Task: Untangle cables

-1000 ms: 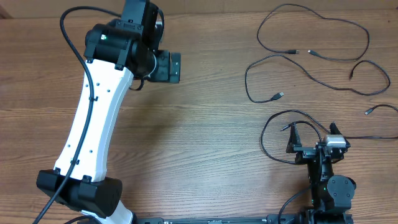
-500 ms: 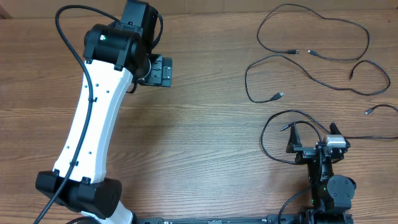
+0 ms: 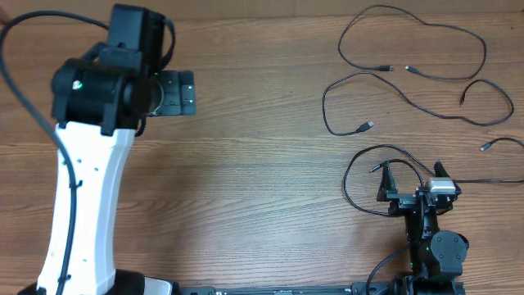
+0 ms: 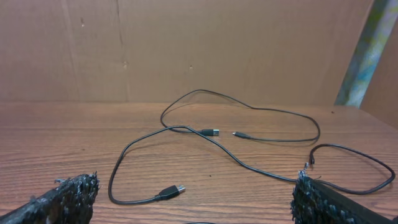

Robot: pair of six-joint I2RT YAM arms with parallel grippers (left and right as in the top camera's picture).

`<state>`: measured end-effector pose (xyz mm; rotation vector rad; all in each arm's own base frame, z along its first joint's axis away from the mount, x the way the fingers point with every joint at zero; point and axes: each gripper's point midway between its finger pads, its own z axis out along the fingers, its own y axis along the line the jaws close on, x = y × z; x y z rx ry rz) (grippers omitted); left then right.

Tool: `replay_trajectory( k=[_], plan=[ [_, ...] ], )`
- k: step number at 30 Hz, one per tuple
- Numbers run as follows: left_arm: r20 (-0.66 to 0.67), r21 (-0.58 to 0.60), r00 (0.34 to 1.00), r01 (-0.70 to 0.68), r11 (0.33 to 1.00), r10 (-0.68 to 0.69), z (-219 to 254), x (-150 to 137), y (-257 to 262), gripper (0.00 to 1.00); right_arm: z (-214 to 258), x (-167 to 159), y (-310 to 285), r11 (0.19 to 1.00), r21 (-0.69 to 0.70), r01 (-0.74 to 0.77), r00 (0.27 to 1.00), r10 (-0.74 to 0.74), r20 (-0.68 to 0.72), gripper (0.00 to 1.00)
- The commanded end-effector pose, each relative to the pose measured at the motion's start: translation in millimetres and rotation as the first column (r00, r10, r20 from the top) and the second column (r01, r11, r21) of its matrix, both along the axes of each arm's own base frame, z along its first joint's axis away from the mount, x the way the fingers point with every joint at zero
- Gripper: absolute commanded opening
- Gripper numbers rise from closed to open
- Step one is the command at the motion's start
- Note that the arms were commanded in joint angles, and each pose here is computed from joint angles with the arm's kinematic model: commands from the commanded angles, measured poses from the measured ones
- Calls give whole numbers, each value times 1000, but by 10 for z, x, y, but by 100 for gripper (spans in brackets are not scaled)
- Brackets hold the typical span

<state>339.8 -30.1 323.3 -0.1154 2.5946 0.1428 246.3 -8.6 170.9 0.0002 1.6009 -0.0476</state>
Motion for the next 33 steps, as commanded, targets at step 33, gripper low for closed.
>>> replay_trajectory(
  k=[33],
  plan=[
    [355,-276,932,35,960,68,-760,-402,275,100,-11,0,15,1000,2,-6,1000,6,7,100]
  ],
)
